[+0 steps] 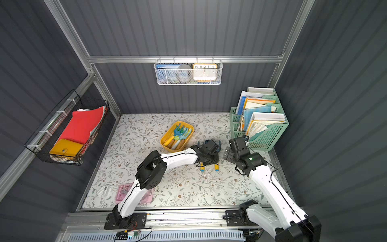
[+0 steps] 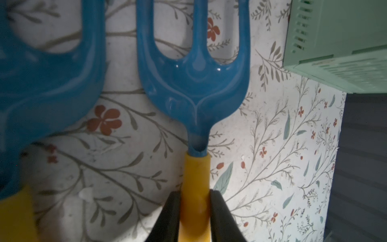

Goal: Take the hand rake out of the storage box
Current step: Place the rake at the center of the board.

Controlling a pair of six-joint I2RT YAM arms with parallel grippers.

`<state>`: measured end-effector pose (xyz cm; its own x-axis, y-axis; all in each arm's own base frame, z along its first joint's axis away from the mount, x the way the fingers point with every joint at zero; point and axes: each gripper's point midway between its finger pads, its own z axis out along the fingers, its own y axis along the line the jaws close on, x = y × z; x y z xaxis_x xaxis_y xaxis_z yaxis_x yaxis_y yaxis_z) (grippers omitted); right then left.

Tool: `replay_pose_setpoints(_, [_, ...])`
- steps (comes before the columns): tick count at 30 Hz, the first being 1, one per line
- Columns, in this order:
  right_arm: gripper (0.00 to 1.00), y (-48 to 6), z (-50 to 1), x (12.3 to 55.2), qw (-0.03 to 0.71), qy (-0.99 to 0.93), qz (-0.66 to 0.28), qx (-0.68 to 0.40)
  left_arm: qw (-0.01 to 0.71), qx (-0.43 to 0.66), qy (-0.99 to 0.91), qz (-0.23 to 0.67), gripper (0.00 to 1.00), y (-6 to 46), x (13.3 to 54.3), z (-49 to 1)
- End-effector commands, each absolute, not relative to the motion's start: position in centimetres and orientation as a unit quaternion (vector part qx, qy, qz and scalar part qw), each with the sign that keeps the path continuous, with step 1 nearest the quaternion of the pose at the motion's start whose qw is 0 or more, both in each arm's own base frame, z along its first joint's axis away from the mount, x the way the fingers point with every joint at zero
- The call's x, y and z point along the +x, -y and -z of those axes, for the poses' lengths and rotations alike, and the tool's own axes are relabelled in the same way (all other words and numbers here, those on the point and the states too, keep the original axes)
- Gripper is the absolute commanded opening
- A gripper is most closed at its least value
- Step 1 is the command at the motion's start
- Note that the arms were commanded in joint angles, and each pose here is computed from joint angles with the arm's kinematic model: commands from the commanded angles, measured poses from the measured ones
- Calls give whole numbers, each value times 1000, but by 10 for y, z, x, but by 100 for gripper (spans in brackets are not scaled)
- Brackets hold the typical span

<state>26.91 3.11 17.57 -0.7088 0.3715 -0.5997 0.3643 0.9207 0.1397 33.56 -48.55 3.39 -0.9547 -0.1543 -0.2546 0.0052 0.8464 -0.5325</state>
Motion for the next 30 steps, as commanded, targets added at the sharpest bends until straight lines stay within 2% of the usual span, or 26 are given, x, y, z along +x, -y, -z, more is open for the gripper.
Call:
replay_pose_setpoints(1, [95, -31, -180, 270, 330, -921, -11, 206, 126, -60, -954, 265, 28, 485, 334, -15])
replay_pose_setpoints(11, [95, -32, -179, 270, 330, -921, -12, 206, 138, -66, -948, 280, 36, 482, 338, -29])
replay_pose_setpoints(17, [95, -32, -177, 270, 326, -923, -10, 204, 174, -40, -938, 298, 44, 479, 356, -74])
replay_pose_setpoints(20, [95, -33, -175, 270, 323, -924, -13, 202, 201, -29, -933, 296, 45, 471, 366, -101])
replay_pose_setpoints(25, [95, -38, -169, 272, 315, -929, -20, 195, 249, -26, -930, 269, 45, 432, 388, -139])
replay_pose_setpoints(30, [95, -46, -161, 275, 303, -934, -34, 184, 304, -27, -931, 199, 45, 359, 420, -172])
